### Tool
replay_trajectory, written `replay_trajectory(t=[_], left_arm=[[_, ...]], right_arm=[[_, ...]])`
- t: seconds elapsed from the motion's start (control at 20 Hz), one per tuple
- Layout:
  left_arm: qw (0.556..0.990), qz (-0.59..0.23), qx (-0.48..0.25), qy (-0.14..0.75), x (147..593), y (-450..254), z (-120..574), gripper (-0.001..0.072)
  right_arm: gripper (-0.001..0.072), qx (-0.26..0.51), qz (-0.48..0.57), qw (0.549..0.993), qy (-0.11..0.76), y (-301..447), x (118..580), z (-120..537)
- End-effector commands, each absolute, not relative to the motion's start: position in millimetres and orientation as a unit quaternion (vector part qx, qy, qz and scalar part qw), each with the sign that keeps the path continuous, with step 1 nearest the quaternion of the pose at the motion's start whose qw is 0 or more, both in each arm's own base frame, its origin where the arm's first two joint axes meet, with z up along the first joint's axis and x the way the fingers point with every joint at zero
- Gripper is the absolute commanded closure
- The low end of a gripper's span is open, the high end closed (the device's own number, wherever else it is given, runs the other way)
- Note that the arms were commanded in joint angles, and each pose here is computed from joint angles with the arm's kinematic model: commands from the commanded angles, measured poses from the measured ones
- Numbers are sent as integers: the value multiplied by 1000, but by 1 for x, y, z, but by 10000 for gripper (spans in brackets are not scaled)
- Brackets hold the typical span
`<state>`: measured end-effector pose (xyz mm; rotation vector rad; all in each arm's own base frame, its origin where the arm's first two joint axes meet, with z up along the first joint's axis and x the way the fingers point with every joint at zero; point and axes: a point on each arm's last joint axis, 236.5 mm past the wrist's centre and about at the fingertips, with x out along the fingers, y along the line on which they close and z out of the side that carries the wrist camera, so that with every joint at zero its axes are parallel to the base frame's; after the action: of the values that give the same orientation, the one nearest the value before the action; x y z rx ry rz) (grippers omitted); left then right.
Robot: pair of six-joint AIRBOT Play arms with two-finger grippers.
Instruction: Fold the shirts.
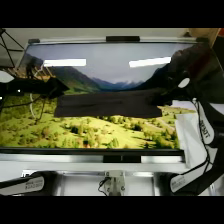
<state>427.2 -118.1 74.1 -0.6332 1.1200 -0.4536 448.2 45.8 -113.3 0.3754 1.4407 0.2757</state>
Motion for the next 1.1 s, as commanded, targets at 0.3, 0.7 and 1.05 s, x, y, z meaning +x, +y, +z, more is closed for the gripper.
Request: replay_trajectory(t=[0.3, 0.7, 1.05], left_arm=[[745, -292, -227, 555, 403, -290, -1, 666], [711, -289, -315, 558, 388, -401, -55, 666], [695, -322, -319, 559, 381, -451, -53, 668]], right_arm=[[659, 125, 218, 774, 582, 70, 411, 46], [659, 135, 229, 804, 532, 88, 343, 157], [660, 187, 235, 814, 497, 105, 340, 188]])
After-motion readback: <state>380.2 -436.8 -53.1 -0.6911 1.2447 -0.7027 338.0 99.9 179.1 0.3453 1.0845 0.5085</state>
